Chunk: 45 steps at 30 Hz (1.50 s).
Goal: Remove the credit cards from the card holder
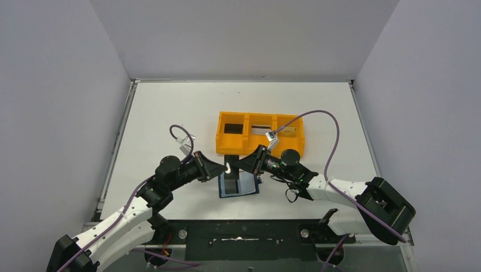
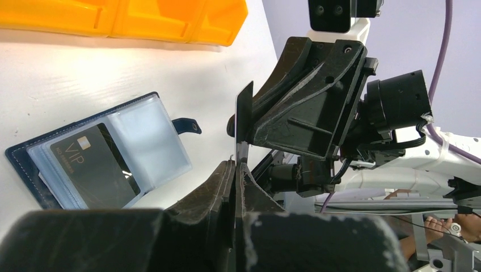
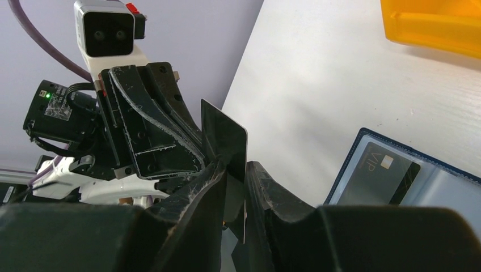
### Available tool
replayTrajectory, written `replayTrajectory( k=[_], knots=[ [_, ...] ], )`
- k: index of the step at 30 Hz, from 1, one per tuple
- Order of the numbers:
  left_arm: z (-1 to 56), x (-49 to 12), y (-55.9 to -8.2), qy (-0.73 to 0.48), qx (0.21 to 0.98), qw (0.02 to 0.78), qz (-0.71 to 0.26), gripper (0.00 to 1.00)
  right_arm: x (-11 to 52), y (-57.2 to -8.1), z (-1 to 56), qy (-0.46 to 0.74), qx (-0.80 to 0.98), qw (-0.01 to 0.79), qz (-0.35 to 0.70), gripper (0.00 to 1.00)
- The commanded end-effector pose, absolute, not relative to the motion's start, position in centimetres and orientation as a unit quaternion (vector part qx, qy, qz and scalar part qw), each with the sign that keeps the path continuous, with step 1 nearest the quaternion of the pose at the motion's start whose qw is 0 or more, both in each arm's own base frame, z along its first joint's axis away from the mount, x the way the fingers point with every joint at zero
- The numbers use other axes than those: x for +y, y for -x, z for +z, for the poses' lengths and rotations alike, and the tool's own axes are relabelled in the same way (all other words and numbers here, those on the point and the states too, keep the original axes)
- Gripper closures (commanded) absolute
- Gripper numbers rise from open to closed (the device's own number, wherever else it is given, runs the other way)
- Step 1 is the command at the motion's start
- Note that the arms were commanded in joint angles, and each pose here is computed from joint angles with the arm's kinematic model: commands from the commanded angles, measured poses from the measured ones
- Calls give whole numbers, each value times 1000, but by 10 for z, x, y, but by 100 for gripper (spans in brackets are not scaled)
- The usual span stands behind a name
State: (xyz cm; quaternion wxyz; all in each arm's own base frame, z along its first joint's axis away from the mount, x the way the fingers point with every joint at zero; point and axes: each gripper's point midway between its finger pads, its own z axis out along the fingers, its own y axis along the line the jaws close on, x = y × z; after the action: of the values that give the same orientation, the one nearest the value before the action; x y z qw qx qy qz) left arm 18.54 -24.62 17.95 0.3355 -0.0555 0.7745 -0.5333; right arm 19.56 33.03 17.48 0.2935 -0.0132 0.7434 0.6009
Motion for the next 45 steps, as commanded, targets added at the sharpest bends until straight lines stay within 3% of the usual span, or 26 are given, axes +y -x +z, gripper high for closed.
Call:
replayTrajectory(
  k=[1,12,21,25,29,39,41,45],
  knots=[
    [198,-246,-191,54,748,361,-554,100,338,-176,217,65,683,299,663,81],
    [200,-245,-192,67,733,361,-573,100,338,-172,221,71,670,296,677,82],
    [196,-238,-194,80,740,364,-560,99,334,-174,218,62,672,299,675,99],
    [191,-233,-196,88,752,366,-542,67,331,-178,216,55,679,306,665,100],
    [188,-226,-199,89,767,375,-513,45,329,-183,212,48,692,315,648,100],
    [162,-178,-212,87,858,393,-319,23,312,-208,192,38,762,364,534,100],
    [161,-167,-215,87,870,394,-282,13,305,-216,197,41,765,396,507,100],
    [160,-141,-229,108,887,396,-214,11,289,-228,210,60,760,476,439,100]
  ],
)
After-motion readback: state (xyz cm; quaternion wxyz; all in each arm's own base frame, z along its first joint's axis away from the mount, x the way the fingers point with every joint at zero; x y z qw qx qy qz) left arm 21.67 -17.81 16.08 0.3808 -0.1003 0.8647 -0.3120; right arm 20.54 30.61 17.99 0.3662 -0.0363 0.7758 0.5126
